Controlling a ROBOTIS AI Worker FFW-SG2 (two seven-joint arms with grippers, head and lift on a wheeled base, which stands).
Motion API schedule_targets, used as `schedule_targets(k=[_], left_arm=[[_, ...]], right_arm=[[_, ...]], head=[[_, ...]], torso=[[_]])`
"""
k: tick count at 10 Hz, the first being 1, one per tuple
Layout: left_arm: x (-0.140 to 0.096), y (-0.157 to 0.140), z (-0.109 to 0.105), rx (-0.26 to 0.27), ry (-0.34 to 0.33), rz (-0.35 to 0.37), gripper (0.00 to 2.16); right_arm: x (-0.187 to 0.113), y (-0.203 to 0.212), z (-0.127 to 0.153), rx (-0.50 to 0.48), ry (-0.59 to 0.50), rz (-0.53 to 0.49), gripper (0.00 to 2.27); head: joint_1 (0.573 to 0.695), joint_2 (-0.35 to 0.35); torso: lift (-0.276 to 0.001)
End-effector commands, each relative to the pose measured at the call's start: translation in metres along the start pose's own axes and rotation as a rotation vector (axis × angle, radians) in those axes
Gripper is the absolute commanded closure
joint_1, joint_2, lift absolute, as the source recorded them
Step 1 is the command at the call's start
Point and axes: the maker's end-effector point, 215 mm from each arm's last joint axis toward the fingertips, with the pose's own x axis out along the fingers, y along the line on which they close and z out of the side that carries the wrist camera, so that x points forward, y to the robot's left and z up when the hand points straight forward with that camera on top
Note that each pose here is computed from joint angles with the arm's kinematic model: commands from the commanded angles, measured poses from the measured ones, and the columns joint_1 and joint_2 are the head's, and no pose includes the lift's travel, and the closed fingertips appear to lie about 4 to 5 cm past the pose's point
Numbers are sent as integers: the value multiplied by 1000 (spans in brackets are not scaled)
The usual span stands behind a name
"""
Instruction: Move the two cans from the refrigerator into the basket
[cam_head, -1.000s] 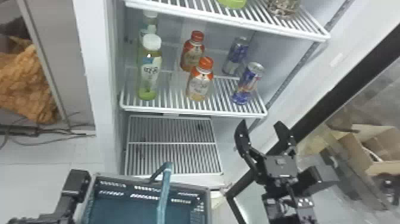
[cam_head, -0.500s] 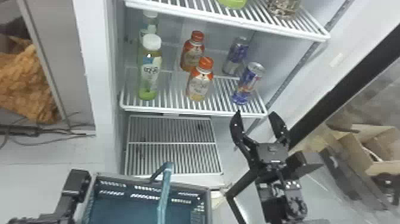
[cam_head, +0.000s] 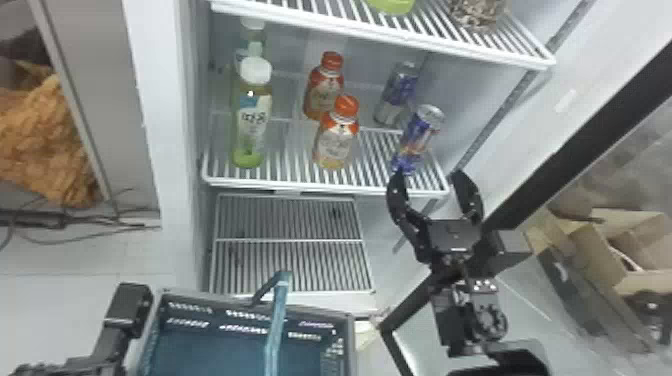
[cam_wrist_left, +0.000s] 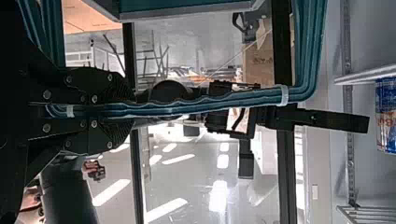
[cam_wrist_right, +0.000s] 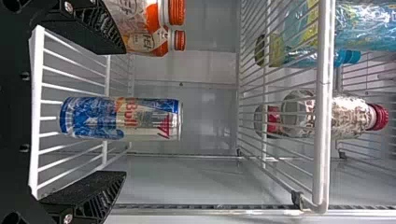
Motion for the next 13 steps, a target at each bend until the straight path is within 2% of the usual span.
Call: schedule_targets(k=[1,9,13], left_arm=[[0,0,-3,-5,11,0,1210],[1,-5,-3,-1,16,-13,1210],[1,-5,-3,1,19,-13,1210]], right_arm=[[8,-2,0,-8,-6,-1,76],[57,-7,8,-23,-52,-4,78],[77,-5,-1,-29,-42,2,90]], head=[[695,-350],[695,-350],[695,-350]], torso=[[-266],[-266],[-266]])
